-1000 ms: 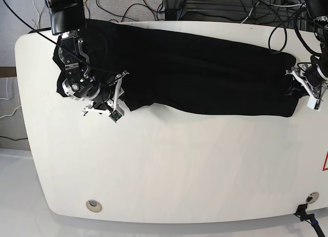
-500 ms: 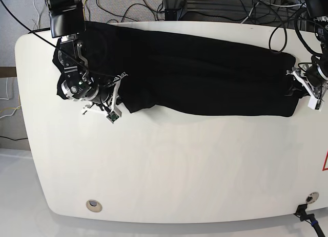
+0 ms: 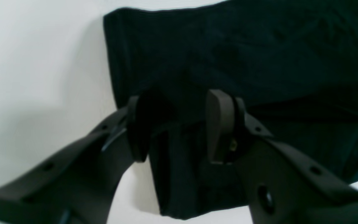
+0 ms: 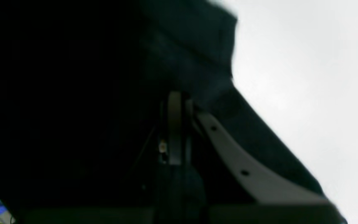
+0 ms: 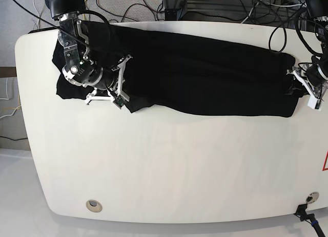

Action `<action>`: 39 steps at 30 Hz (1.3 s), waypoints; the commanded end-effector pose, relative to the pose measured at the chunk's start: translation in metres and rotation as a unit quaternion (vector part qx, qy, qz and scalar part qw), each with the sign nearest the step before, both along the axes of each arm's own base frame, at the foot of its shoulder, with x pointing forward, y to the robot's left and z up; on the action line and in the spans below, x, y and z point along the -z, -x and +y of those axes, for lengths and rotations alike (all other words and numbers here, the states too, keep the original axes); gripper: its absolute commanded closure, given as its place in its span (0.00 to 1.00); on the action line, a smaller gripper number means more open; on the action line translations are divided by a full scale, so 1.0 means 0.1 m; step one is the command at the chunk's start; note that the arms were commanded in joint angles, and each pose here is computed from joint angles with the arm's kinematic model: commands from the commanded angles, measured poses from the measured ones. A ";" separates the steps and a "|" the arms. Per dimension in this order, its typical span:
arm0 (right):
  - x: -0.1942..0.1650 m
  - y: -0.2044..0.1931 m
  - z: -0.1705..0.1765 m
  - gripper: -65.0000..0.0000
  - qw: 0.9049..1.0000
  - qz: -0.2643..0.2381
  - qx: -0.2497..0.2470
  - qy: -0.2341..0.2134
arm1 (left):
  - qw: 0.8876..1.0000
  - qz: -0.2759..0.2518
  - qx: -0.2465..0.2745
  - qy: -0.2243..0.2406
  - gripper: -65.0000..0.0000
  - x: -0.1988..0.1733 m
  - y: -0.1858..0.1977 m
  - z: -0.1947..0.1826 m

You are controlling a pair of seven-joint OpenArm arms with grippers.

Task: Fold the T-shirt properly

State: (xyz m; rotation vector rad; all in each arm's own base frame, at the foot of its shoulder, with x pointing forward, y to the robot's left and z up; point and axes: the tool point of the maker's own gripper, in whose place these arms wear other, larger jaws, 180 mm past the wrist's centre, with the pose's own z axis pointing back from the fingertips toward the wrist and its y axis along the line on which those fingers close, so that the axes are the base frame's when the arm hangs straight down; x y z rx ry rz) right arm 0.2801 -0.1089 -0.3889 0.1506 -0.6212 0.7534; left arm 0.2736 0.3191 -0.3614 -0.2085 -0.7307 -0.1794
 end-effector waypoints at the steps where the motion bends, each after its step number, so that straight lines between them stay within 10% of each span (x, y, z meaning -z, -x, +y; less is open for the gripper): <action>1: -0.22 0.00 0.16 1.00 0.999 -0.023 -0.013 -0.039 | 0.999 -0.031 0.003 -0.003 0.59 -0.18 -0.11 0.04; 14: -0.34 0.46 0.54 1.00 0.990 0.007 -0.045 -0.131 | 0.999 -0.033 0.005 -0.004 0.58 -0.19 -0.12 0.04; 39: -0.18 1.11 0.69 0.87 0.976 0.141 -0.094 -0.137 | 0.999 -0.035 0.000 0.003 0.59 -0.16 -0.11 0.00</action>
